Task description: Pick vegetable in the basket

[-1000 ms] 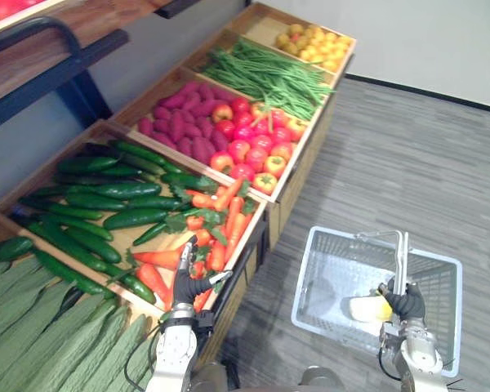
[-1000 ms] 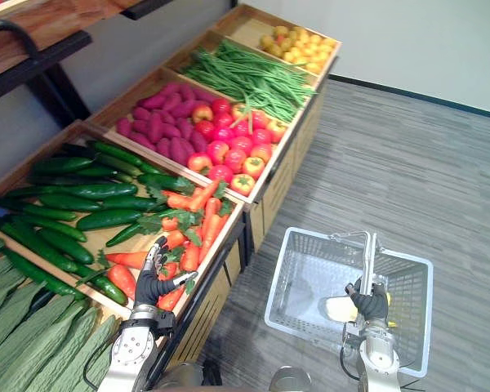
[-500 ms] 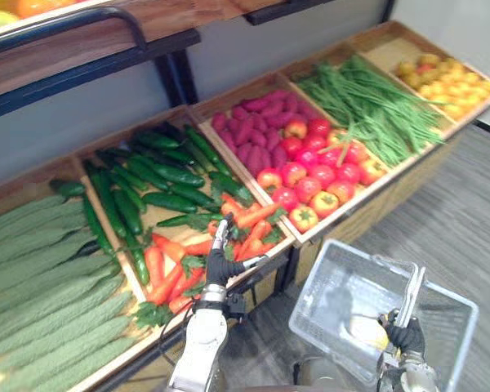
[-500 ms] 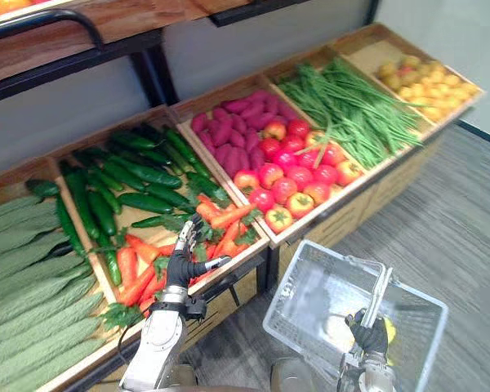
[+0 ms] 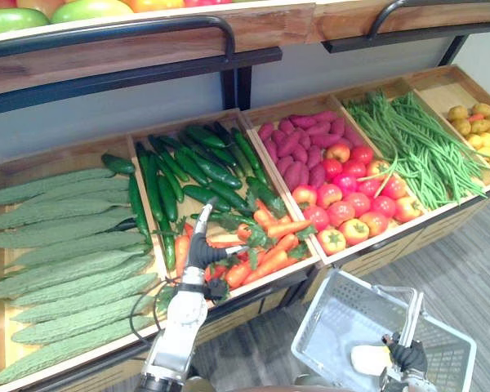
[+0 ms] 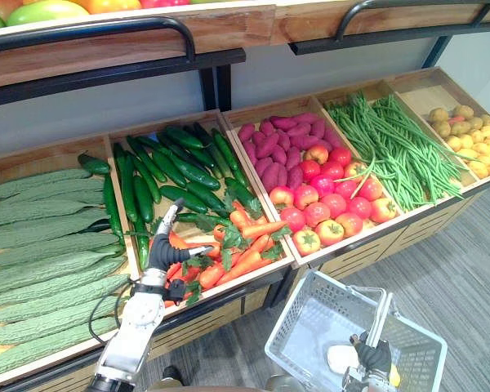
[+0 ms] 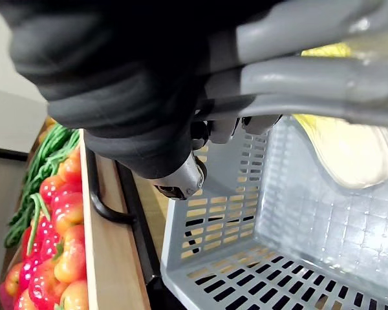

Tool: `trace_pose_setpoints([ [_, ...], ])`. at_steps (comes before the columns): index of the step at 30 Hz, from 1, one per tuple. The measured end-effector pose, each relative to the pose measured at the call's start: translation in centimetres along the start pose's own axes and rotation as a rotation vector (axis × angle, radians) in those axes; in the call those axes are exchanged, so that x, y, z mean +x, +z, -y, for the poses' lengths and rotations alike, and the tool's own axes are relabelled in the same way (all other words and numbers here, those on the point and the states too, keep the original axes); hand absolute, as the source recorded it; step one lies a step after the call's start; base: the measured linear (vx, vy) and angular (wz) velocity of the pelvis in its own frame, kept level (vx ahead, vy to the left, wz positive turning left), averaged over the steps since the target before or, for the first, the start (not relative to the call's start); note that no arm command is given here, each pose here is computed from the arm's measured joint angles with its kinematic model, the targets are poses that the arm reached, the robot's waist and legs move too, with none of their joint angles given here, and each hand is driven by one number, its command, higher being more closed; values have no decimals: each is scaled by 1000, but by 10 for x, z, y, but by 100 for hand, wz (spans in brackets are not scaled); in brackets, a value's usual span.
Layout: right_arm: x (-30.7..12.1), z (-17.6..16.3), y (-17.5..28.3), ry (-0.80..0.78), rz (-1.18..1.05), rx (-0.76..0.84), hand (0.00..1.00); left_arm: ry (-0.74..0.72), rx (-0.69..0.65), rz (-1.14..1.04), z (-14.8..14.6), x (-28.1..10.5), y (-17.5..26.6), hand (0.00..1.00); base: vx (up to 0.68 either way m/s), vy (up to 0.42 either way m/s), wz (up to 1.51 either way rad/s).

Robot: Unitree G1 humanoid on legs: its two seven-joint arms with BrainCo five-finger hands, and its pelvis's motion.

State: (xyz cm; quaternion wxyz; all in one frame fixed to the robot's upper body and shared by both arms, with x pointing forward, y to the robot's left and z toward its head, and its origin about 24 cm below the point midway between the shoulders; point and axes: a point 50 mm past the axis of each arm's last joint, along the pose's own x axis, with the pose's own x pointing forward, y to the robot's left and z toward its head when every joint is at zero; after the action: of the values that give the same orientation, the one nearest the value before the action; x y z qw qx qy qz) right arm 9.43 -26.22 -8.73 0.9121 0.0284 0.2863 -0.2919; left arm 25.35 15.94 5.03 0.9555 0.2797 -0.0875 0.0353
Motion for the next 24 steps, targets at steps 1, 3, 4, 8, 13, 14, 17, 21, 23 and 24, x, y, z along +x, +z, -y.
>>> trace_pose_setpoints([
  [1,0,1,0,3,0,-1,100,0,55,-16,-2,4,-6,0,-102,122,1],
  [3,0,1,1,7,2,-2,100,-12,118,-37,-3,8,-13,0,-103,90,0],
  [4,2,-1,4,17,12,-3,100,-22,157,-49,-2,9,-16,0,-90,60,1],
  [8,9,-1,15,38,48,-20,100,-49,253,-64,-2,13,-24,0,-106,43,-9],
  [13,18,-11,32,75,106,-39,100,-141,339,-25,12,19,-22,0,-37,16,-14],
  [14,18,-12,33,79,109,-40,100,-158,345,-23,15,20,-22,0,28,-1,-5],
  [17,18,-14,38,84,134,-38,100,-221,403,7,27,22,-20,0,29,-12,-7],
  [21,17,-21,55,110,214,-32,100,-231,548,76,29,47,-12,0,12,-14,-6],
  [23,17,-28,60,135,246,-32,100,-217,617,106,26,61,-6,0,4,-44,-9],
  [24,16,-30,63,144,262,-31,100,-200,639,120,24,67,-2,0,-3,-39,-9],
])
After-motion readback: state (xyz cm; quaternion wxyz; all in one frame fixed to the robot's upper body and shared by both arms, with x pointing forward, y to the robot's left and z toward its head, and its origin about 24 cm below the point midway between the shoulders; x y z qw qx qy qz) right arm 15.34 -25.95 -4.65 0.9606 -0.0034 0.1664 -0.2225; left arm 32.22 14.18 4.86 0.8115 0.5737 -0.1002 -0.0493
